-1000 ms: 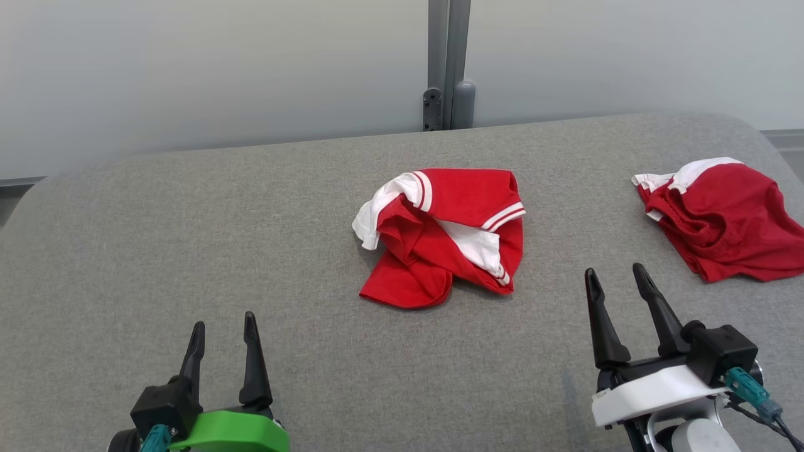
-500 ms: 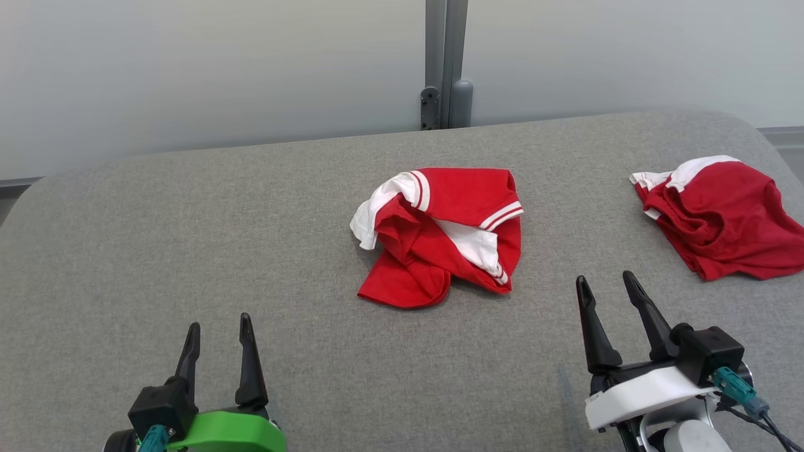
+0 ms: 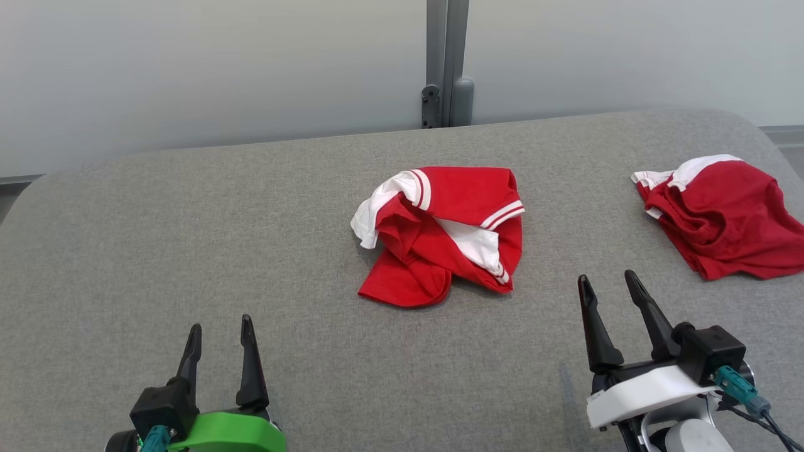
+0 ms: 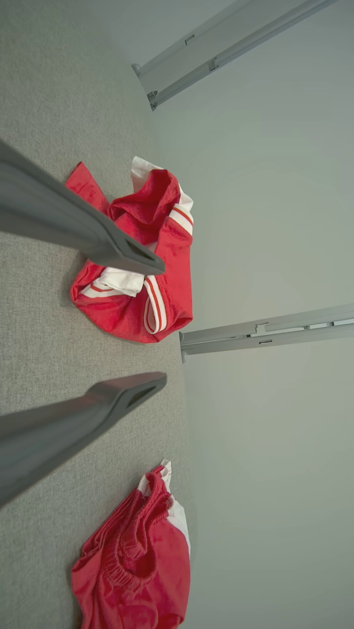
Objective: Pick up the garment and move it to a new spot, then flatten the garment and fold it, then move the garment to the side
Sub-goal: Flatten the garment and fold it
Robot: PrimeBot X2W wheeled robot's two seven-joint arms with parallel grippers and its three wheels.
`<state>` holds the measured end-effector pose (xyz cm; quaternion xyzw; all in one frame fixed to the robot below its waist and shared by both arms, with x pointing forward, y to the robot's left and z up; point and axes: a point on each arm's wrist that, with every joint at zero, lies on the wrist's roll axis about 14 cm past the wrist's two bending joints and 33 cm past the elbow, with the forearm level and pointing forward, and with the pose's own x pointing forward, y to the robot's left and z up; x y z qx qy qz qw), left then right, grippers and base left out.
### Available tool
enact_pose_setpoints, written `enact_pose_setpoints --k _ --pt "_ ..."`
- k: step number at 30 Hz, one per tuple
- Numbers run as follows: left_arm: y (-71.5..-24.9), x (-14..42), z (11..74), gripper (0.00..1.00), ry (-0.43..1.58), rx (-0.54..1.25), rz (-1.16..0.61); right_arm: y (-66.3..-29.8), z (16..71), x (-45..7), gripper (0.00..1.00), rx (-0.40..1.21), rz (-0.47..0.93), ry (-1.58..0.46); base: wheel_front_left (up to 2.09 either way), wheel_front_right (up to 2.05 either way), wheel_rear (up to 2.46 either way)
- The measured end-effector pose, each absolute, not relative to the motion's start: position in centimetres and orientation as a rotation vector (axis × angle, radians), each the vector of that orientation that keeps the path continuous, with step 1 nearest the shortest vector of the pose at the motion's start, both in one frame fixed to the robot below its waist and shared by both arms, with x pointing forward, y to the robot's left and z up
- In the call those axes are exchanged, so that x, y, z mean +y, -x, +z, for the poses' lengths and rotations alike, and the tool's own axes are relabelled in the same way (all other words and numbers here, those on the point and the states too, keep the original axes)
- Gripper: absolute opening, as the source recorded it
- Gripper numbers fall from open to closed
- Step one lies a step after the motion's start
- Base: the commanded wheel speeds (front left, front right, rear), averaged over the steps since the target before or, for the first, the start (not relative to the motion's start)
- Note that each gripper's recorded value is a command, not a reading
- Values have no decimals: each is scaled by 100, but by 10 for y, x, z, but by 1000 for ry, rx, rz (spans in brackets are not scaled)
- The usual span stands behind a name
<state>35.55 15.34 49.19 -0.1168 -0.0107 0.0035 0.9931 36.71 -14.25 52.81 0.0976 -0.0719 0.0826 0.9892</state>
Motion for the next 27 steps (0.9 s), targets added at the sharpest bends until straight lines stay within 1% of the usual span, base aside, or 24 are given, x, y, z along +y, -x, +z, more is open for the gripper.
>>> enact_pose_setpoints --k 13,20,27 --pt "-355 157 486 100 232 -6 20 -376 526 -137 100 -136 183 -177 0 0 0" --pt "-358 161 489 100 230 -15 32 -409 525 -102 100 -124 287 -107 0 0 0" --pt "-352 183 488 100 230 -16 104 -451 498 -65 100 -41 393 51 0 0 0"
